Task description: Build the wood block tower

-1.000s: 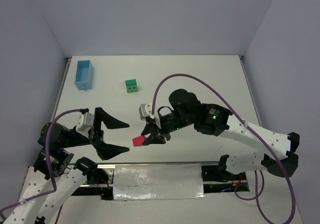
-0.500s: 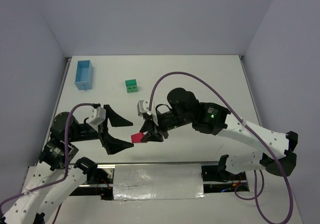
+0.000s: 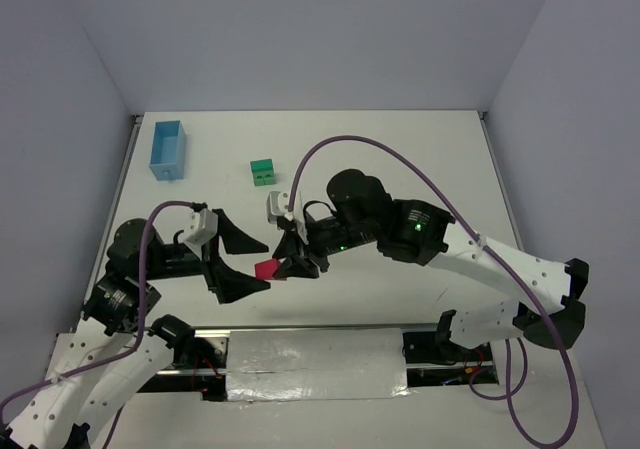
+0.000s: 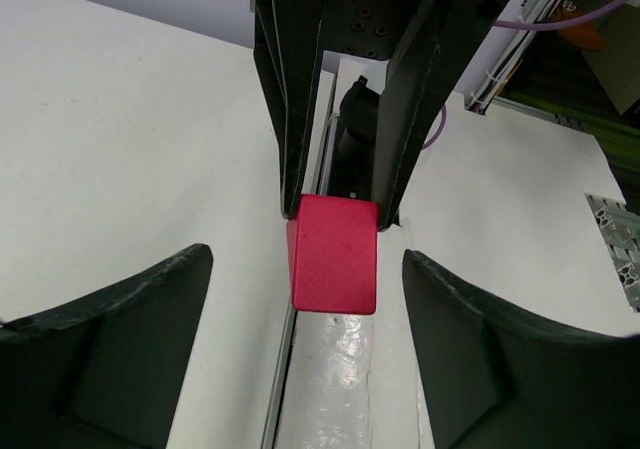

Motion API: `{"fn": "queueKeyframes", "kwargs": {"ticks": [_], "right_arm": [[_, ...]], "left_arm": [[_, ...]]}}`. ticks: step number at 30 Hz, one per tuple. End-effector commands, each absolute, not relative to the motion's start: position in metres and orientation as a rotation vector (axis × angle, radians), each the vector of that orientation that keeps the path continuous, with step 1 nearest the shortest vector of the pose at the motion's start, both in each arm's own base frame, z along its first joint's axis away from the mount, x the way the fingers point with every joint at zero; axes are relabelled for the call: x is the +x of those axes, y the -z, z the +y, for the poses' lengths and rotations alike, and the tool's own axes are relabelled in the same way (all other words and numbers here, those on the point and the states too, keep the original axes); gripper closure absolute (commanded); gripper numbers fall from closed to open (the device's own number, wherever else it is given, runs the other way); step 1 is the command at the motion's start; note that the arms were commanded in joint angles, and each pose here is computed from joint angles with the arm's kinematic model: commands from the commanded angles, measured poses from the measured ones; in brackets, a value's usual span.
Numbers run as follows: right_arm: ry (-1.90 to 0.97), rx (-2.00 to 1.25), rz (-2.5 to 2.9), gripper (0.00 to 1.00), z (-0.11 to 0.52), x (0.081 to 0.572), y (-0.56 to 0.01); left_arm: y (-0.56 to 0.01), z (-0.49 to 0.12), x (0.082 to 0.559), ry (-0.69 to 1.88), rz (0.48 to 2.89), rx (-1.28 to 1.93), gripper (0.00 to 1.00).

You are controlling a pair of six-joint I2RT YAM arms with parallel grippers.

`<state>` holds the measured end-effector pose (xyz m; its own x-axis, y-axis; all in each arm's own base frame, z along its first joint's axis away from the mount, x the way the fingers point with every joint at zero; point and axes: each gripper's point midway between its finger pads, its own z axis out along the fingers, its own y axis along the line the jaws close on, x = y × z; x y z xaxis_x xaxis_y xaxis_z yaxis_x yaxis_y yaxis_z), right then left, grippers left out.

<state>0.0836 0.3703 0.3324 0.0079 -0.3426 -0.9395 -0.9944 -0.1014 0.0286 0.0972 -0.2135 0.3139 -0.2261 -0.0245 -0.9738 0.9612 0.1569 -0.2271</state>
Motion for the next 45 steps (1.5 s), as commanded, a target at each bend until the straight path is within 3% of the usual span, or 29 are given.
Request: {"fn": "queueKeyframes", "kwargs": {"ticks": [1,6,9,10,12,14,16,17,18,19,20,25,30,38,45], "right_arm": [[-1.107,-1.498,1.41,0.88,0.376,0.089,-0.351],[-1.118,-1.498,1.409,0.88,0.379,0.089,-0.352],[-1.128,-1.505,1.408,0.87,0.381,0.087,-0.35],[-1.128,-1.502,1.407,0.87,0.381,0.088,-0.351],[-1.129,-1.491,1.406,0.81,0.382,0.089,-0.351],[-1.13,-1.485,1.4,0.74,0.379,0.088,-0.349],[-1.148,-1.473,1.38,0.61,0.379,0.086,-0.346],[-1.151,-1.448,1.362,0.44,0.375,0.085,-0.352],[-1.153,-1.421,1.367,0.35,0.373,0.086,-0.353],[-1.158,-1.4,1.36,0.04,0.373,0.087,-0.351],[-1.164,-1.372,1.33,0.0,0.367,0.085,-0.36],[-1.254,-1.247,1.228,0.01,0.348,0.078,-0.369],[-1.335,-1.116,1.141,0.27,0.345,0.076,-0.385],[-1.422,-1.001,1.06,0.32,0.355,0.078,-0.401],[-1.445,-1.014,1.023,0.46,0.363,0.075,-0.406]], "left_arm": [[-0.323,-0.215,0.098,1.233,1.381,0.995,0.16],[-0.323,-0.215,0.101,1.221,1.397,0.993,0.34],[-0.328,-0.216,0.101,1.238,1.382,0.985,0.58],[-0.33,-0.216,0.1,1.247,1.373,0.982,0.78],[-0.336,-0.217,0.101,1.25,1.352,0.959,1.0],[-0.343,-0.217,0.101,1.249,1.313,0.949,1.0],[-0.347,-0.217,0.096,1.278,1.289,0.943,1.0],[-0.349,-0.217,0.093,1.301,1.283,0.932,1.0],[-0.355,-0.217,0.092,1.297,1.248,0.929,1.0],[-0.356,-0.216,0.09,1.303,1.236,0.924,1.0],[-0.358,-0.215,0.089,1.306,1.223,0.918,1.0],[-0.375,-0.21,0.078,1.341,1.131,0.856,1.0],[-0.385,-0.208,0.076,1.391,1.11,0.791,1.0],[-0.395,-0.206,0.075,1.428,1.068,0.741,1.0],[-0.393,-0.208,0.08,1.423,1.096,0.732,1.0]]}}
